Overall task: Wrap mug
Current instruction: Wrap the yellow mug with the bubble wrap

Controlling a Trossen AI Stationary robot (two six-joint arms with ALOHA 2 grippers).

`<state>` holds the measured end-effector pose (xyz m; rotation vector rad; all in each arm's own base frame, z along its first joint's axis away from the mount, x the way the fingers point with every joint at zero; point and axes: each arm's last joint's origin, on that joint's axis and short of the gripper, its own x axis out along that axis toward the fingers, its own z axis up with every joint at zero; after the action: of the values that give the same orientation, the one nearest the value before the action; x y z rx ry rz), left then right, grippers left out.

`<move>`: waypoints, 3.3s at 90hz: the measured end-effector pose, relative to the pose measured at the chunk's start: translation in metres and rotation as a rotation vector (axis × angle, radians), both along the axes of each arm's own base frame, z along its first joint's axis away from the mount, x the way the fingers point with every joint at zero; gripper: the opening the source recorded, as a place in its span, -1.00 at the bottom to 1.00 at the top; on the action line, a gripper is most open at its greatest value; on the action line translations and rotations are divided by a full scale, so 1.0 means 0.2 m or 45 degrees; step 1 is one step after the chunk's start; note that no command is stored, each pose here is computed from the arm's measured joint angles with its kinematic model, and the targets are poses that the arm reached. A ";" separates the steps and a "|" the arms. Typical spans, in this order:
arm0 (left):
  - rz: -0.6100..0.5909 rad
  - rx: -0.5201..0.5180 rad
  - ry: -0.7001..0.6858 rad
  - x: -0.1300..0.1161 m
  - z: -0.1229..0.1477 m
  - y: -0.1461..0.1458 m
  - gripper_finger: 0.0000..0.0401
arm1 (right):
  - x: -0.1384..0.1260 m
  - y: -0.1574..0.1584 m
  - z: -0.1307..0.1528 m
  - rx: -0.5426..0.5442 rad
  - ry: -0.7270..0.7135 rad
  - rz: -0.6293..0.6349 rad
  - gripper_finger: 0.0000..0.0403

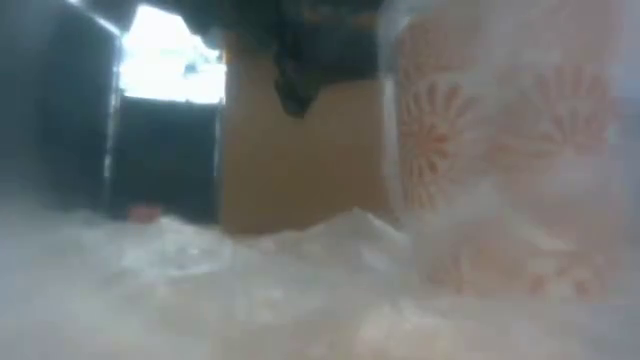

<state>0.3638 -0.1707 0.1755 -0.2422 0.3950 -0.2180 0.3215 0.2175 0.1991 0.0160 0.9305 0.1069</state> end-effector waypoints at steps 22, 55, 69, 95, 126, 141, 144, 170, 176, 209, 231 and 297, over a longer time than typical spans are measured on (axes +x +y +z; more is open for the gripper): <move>0.000 -0.002 -0.004 0.00 0.00 0.00 -0.18 | 0.02 0.01 -0.06 -0.022 0.018 -0.004 -0.22; 0.001 -0.004 -0.003 0.00 0.00 0.00 -0.18 | 0.01 0.00 -0.04 -0.025 0.025 0.018 -0.22; 0.001 -0.004 -0.003 0.00 0.00 0.00 -0.18 | 0.02 -0.01 -0.04 -0.024 0.029 0.007 -0.22; 0.001 -0.003 -0.003 0.00 0.00 0.00 -0.18 | 0.02 -0.01 -0.03 -0.029 0.025 0.026 -0.22; 0.001 -0.002 0.000 0.00 0.00 0.00 -0.18 | -0.04 -0.05 0.12 0.044 0.001 0.066 -0.22; 0.000 -0.001 0.002 0.00 0.00 0.00 -0.18 | -0.08 -0.07 0.16 0.042 0.021 0.058 -0.22; 0.001 -0.001 0.002 0.00 0.00 0.00 -0.18 | -0.09 -0.08 0.18 0.043 0.034 0.048 -0.22; 0.001 -0.002 0.001 0.00 0.00 0.00 -0.18 | -0.22 -0.17 0.31 0.135 0.145 -0.174 -0.22; 0.001 -0.002 0.001 0.00 0.00 0.00 -0.18 | -0.23 -0.17 0.29 0.116 0.186 -0.263 -0.22; 0.001 -0.003 -0.003 0.00 0.00 0.00 -0.18 | -0.11 -0.13 0.08 0.091 0.248 -0.363 -0.22; 0.005 -0.002 -0.003 0.00 0.00 0.00 -0.18 | -0.09 -0.15 0.03 0.062 0.284 -0.379 -0.22; 0.005 0.003 0.007 0.00 0.00 0.00 -0.18 | -0.14 -0.16 0.14 0.140 0.302 -0.275 -0.22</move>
<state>0.3633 -0.1699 0.1760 -0.2413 0.4000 -0.2129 0.2942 0.1856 0.2270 0.2346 1.1530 -0.0458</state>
